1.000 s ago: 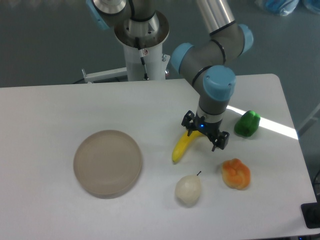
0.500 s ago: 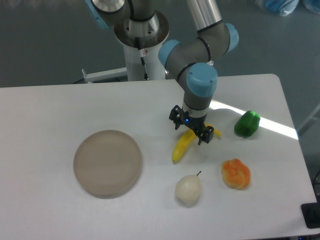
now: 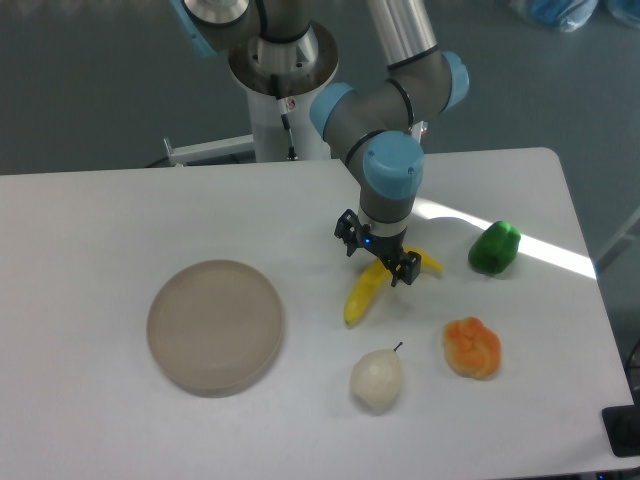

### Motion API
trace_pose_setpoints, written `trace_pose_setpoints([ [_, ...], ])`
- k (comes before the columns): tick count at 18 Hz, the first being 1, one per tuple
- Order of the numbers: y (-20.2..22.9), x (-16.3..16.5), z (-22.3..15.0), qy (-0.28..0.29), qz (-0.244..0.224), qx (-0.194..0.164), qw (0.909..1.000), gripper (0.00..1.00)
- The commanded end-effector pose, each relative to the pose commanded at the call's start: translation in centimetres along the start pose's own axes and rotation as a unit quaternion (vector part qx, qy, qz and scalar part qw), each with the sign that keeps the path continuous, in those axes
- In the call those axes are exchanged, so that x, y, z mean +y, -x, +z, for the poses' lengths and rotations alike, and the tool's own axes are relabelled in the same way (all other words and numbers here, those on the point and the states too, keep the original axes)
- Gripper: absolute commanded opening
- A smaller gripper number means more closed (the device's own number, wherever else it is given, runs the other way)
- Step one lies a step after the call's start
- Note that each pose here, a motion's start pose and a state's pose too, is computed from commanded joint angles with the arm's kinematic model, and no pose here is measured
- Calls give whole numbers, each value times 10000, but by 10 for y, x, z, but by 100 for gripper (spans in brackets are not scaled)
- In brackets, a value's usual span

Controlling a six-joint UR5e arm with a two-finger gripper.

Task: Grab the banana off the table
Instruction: 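Lower the open gripper onto the banana and close on it, then raise the gripper holding the banana up off the table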

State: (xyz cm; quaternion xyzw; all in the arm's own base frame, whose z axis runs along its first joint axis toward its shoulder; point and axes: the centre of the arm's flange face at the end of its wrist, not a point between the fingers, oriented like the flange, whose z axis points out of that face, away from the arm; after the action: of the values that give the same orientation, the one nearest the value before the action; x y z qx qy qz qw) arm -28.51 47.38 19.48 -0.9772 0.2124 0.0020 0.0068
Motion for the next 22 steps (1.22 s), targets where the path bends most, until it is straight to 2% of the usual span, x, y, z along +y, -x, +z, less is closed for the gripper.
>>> trace_pose_setpoints([
  [7, -5, 2, 6, 27, -31, 72, 10000, 100],
  [8, -6, 2, 6, 37, -39, 76, 10000, 90],
  [10, -6, 2, 6, 30, -32, 79, 10000, 50],
  [11, -5, 2, 6, 27, -31, 72, 10000, 40],
  [14, -4, 3, 6, 29, -16, 79, 10000, 33],
  [22, 5, 2, -8, -26, -15, -72, 10000, 27],
])
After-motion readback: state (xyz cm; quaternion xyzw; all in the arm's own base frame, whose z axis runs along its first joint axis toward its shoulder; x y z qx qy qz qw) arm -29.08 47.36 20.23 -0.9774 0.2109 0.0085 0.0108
